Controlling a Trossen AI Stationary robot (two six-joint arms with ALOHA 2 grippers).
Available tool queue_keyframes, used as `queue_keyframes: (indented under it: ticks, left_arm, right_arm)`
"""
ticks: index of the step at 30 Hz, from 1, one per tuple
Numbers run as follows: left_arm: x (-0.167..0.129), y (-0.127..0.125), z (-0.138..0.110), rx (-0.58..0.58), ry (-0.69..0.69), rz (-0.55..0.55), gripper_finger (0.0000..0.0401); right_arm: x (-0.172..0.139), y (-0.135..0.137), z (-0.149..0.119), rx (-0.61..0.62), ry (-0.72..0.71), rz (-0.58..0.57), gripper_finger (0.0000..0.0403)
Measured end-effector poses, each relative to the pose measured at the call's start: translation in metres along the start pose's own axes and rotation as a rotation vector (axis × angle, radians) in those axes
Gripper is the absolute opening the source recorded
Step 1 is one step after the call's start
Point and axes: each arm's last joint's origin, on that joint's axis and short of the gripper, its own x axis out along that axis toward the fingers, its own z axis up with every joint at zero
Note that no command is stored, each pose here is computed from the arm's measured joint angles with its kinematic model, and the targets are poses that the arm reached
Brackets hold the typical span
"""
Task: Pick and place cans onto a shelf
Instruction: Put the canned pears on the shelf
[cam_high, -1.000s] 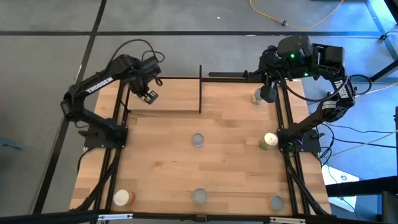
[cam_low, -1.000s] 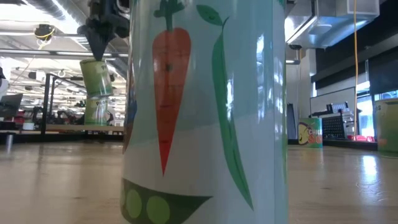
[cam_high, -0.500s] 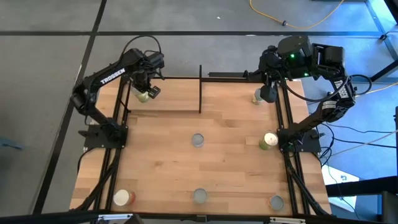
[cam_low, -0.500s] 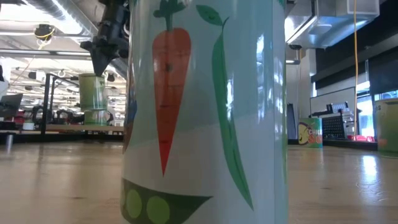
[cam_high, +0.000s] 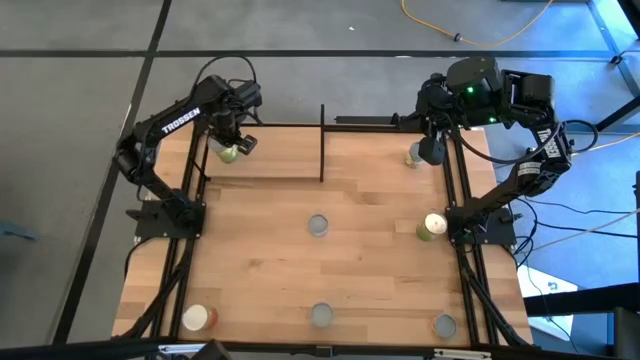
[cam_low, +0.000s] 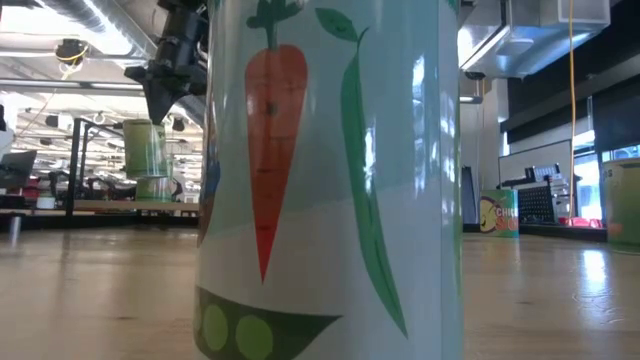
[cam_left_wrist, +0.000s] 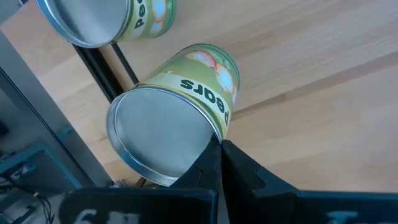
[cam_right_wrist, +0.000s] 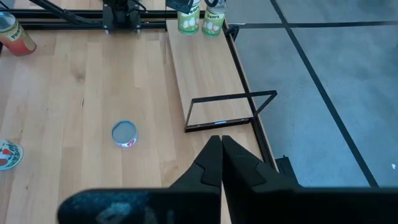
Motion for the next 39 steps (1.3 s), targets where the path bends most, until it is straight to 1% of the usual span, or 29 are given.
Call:
queue_keyframes:
  ticks: [25,32,39]
  left_arm:
    - [0.0004,0.0031,0.001,-0.016,0.003,-0.003,0.0]
    - [0.0004,0.0033,0.001,-0.016,-0.003,0.012,0.0]
    - [-0.0012,0.0035,-0.0005,0.059,-0.006,-0.001,0.0]
  right_arm:
    - [-0.0001,-0.0006,0.0034,0.002,-0.035,-0.006,0.0004]
    - [-0.0001,-0.0008,0.0044,0.002,-0.045,-0.008,0.0004]
    - [-0.0001,-0.0008,0.0044,0.002,-0.045,-0.008,0.0004]
